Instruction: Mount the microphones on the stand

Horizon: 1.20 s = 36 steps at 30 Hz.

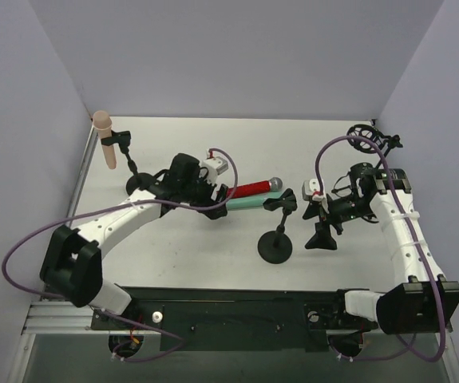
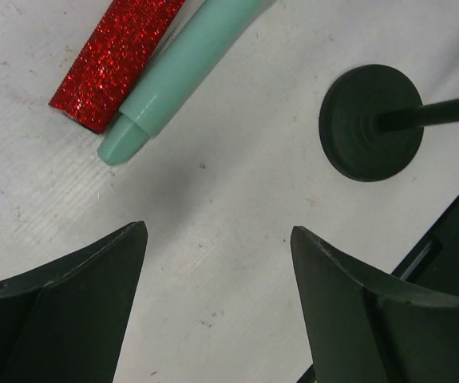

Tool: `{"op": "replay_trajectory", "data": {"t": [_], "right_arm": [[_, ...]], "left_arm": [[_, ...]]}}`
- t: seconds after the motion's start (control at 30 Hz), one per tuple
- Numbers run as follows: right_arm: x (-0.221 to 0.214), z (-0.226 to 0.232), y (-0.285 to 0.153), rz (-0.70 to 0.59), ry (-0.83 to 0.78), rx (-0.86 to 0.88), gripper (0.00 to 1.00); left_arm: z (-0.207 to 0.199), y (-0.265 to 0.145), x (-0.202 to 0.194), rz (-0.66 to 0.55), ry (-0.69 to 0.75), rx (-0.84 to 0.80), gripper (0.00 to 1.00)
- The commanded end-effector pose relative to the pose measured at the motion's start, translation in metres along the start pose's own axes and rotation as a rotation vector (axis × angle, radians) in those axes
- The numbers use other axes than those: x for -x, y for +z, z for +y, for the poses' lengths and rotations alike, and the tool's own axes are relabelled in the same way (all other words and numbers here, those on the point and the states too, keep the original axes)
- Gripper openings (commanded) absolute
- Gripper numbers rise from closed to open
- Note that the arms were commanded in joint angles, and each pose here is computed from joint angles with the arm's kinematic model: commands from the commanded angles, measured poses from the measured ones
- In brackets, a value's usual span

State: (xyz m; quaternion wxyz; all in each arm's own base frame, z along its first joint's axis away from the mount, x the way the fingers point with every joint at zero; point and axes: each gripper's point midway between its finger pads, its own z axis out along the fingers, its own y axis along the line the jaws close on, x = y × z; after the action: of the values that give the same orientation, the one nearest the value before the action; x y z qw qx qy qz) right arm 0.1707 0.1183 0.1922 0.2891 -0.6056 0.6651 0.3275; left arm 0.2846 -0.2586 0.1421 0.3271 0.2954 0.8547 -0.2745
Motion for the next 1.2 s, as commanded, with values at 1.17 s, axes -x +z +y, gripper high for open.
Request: {"op": "replay_trajectory", "data": {"t": [1.17], "right_arm": [[0.009, 0.033, -0.011, -0.05, 0.226, 0.163, 0.85]], "left_arm": [[-0.017, 0.128, 0.045, 0.178, 0.508, -0.195, 0.73]]}}
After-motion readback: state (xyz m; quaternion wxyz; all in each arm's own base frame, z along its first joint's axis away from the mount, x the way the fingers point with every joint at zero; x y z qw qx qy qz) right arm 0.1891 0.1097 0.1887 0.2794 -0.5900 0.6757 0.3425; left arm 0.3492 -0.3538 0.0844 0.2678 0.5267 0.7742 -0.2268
